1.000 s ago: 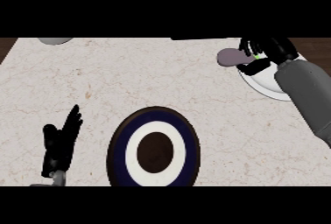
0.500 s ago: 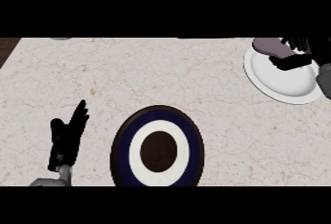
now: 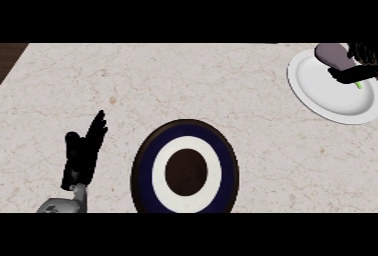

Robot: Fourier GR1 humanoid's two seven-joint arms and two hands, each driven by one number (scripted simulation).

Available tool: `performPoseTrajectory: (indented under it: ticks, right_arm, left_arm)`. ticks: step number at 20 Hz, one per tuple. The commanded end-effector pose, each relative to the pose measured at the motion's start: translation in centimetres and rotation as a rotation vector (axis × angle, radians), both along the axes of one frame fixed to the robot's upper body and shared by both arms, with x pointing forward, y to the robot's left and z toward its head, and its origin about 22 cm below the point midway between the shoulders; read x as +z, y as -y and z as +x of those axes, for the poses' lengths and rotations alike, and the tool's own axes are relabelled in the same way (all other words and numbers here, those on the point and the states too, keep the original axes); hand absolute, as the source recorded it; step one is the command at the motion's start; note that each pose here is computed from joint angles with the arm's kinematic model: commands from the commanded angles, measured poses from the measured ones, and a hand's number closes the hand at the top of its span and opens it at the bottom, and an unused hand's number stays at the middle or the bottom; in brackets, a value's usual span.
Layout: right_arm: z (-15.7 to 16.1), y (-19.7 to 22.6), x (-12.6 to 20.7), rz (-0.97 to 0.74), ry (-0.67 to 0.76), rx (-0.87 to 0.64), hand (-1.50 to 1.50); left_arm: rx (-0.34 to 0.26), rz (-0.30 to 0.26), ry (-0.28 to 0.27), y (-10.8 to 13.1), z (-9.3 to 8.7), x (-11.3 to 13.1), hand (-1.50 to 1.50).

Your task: Pick the eggplant from the plate and place it in the plate

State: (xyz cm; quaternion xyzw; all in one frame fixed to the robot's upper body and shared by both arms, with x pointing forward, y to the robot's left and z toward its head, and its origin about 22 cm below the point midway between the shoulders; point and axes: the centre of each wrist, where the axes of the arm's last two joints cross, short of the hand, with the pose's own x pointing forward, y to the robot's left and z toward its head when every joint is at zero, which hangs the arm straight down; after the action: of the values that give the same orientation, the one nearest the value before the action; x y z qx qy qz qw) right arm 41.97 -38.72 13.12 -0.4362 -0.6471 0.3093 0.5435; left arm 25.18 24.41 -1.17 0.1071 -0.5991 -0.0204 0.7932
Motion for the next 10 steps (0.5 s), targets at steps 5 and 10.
performPoseTrajectory:
  ticks: [5, 10]
  right_arm:
    - [-1.8, 2.9, -3.8, -0.043, -0.191, -0.036, 1.5]
    - [-2.5, 5.3, -2.4, 0.015, -0.388, 0.038, 1.5]
  left_arm:
    - [-0.04, 0.005, 0.026, 0.3, 0.1, 0.7, 0.0]
    - [-0.028, 0.002, 0.039, 1.4, 1.4, 1.2, 0.0]
